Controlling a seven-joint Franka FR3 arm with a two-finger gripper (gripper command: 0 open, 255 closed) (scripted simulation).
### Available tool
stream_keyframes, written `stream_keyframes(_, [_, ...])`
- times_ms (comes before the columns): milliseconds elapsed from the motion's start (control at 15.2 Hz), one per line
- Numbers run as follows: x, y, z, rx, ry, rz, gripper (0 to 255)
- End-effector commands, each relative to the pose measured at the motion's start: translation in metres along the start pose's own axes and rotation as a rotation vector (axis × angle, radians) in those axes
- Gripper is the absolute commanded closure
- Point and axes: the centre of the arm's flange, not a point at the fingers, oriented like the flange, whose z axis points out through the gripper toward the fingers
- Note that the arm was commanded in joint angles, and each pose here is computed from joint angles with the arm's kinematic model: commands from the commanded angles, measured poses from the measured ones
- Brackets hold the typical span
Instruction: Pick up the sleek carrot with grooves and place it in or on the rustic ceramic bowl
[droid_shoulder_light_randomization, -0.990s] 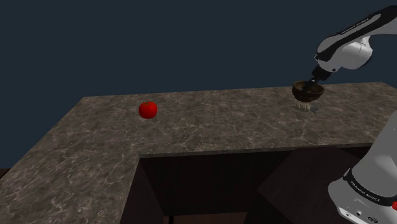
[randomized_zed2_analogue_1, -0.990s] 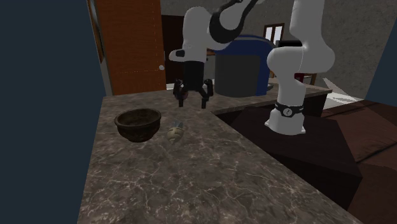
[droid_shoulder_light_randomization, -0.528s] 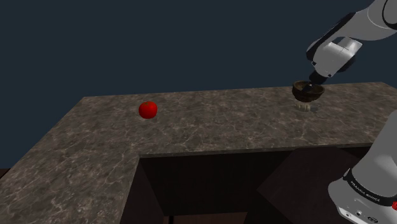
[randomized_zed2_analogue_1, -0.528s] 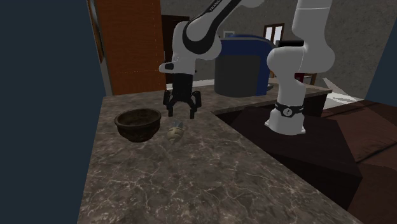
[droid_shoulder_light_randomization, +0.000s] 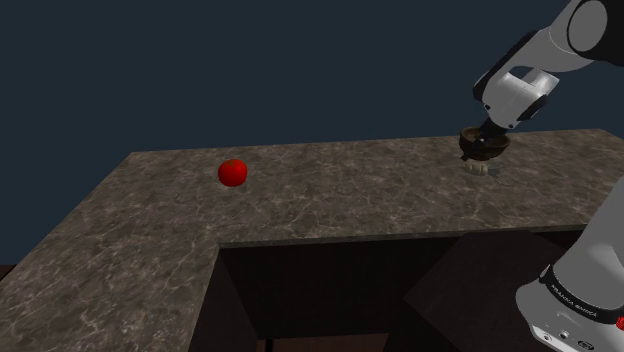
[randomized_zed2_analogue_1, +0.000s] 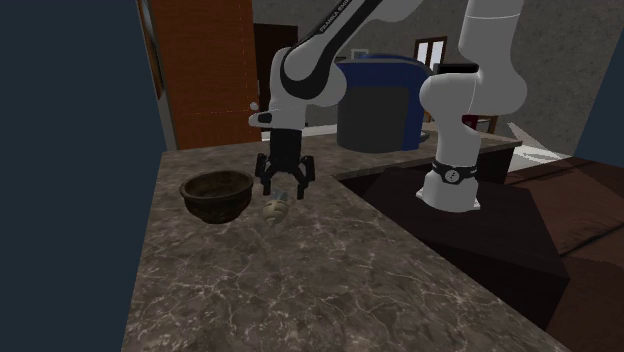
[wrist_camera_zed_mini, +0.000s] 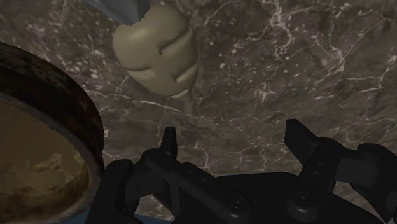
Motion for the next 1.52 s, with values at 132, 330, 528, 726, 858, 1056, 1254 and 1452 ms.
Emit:
stream_keyframes(132, [0.0,0.0,0.0,0.0,0.0,0.0,0])
stream_keyframes(330, [0.0,0.0,0.0,0.0,0.0,0.0,255])
stream_keyframes(528, [0.0,0.0,0.0,0.0,0.0,0.0,255])
stream_keyframes(726, [0.0,0.0,0.0,0.0,0.0,0.0,255])
stream_keyframes(858, [0.0,0.0,0.0,0.0,0.0,0.0,255])
stream_keyframes(1056, [-0.013,0.013,0.006,-0.023,-0.044,0.026,0])
stream_keyframes(1254, [-0.034,0.031,0.013,-0.058,-0.11,0.064,0])
stream_keyframes(1452, [-0.049,0.044,0.022,-0.082,-0.154,0.089,0])
